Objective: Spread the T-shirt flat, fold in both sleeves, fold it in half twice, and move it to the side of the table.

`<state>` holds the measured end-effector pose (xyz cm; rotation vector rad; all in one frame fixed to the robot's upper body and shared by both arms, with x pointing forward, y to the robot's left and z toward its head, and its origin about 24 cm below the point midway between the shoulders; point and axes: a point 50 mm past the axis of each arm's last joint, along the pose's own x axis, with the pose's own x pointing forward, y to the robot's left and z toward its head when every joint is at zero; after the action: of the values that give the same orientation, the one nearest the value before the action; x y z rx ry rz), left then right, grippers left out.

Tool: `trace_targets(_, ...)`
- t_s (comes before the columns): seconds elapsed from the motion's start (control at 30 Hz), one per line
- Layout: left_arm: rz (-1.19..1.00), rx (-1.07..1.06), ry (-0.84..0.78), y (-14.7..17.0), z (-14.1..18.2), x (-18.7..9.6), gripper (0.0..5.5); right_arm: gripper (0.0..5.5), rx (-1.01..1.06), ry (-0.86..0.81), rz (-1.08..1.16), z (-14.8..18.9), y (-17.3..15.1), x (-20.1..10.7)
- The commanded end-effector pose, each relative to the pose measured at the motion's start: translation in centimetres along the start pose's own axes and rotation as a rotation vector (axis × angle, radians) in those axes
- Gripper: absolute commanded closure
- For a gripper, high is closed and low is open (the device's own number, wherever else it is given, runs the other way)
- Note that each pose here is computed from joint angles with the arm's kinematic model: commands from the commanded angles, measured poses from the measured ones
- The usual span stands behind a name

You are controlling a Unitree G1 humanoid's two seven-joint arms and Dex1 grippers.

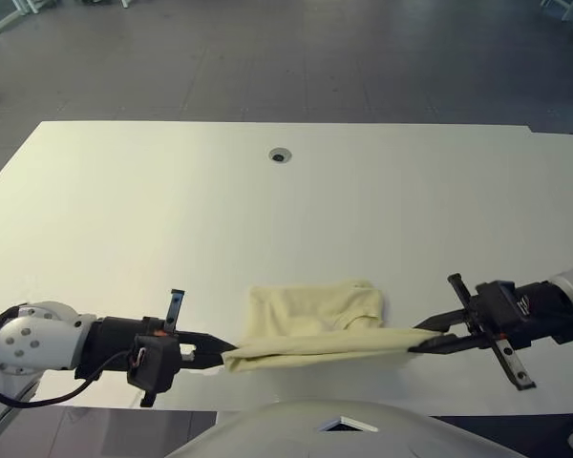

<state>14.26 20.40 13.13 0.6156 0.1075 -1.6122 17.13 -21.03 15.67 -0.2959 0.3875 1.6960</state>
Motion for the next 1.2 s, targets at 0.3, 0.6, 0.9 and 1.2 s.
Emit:
trace_targets(0.3,-0.023,-0.208,0.059,5.0,-5.4,1.7,5.48,5.4,0.078,0.087,-0.048,-2.8,-8.3,0.4)
trace_targets(0.6,-0.033,-0.306,0.055,6.0,-7.7,3.1,5.48,5.4,0.132,0.147,-0.049,-5.0,-10.5,0.8)
trace_targets(0.9,0.11,-0.482,-0.082,7.8,-8.7,2.9,3.96,4.4,0.279,0.054,-0.134,-6.2,-11.1,0.2)
trace_targets(1.2,0.306,-0.585,-0.243,10.0,-9.0,3.2,2.58,3.07,0.393,-0.043,-0.391,-7.6,-13.0,-1.6)
